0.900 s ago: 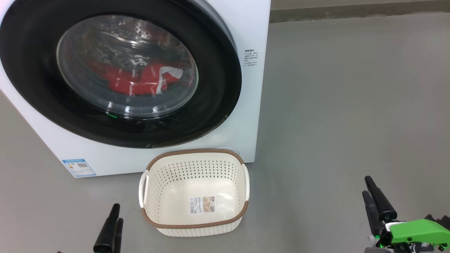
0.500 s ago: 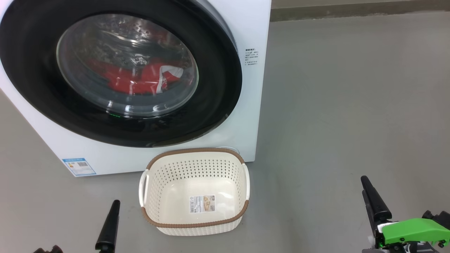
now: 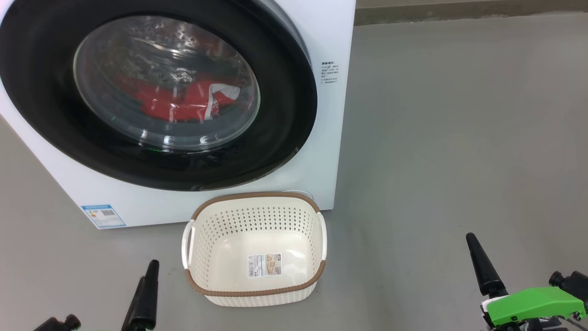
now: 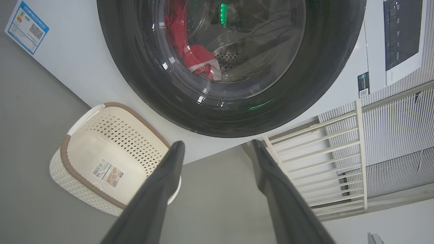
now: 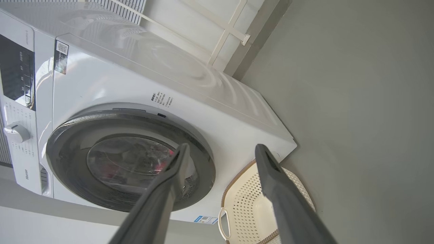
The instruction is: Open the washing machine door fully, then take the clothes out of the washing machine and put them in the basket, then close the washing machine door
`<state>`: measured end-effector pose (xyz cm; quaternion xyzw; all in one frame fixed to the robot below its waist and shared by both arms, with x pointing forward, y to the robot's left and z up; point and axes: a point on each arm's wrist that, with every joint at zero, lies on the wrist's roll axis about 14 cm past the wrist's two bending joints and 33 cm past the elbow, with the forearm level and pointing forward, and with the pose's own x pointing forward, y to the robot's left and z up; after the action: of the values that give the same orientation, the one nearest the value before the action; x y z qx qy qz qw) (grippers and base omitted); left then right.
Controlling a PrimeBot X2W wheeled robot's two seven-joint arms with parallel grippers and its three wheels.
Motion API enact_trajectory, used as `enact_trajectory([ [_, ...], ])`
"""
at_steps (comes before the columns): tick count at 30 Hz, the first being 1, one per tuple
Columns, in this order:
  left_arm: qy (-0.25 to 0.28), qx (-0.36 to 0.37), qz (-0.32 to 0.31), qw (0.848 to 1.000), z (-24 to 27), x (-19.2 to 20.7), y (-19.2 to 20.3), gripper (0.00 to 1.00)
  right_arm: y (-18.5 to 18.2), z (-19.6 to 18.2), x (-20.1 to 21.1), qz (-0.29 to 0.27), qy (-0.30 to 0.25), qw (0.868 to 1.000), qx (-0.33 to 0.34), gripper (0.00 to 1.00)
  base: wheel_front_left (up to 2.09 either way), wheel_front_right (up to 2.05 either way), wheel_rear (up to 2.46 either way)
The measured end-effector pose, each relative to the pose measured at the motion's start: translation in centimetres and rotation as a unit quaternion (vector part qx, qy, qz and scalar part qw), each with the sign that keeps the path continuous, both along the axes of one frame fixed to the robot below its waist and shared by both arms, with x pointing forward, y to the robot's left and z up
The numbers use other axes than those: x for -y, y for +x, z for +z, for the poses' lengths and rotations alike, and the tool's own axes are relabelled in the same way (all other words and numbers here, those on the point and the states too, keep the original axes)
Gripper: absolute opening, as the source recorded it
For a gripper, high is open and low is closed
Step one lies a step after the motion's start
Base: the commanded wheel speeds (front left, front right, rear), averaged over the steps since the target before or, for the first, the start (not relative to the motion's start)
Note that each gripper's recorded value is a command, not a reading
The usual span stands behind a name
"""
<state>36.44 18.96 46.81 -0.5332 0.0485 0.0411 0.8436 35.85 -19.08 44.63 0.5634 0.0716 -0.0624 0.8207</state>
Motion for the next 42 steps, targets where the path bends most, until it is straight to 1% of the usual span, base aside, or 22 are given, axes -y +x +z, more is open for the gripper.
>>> enact_trajectory([
  [12,0.083,0.002,-0.002,0.997,0.4,-0.2,-0.2,1.00,0.1,0.2,-0.4,0.018,-0.075,0.997,0.004,1.00,0.00,0.00,0.00],
  [22,0.150,0.005,-0.006,0.989,0.6,-0.2,-0.4,1.00,0.1,0.2,-0.8,0.036,-0.133,0.990,0.007,1.00,0.00,0.00,0.00],
  [32,0.215,0.011,-0.007,0.977,1.0,-0.3,-0.6,1.00,-0.3,0.1,-0.7,0.046,-0.189,0.981,0.009,1.00,0.00,0.00,0.00],
  [42,0.287,0.022,-0.006,0.958,1.7,-0.6,-0.6,1.00,-0.1,0.4,-1.2,0.060,-0.247,0.967,0.021,1.00,0.00,0.00,0.00],
])
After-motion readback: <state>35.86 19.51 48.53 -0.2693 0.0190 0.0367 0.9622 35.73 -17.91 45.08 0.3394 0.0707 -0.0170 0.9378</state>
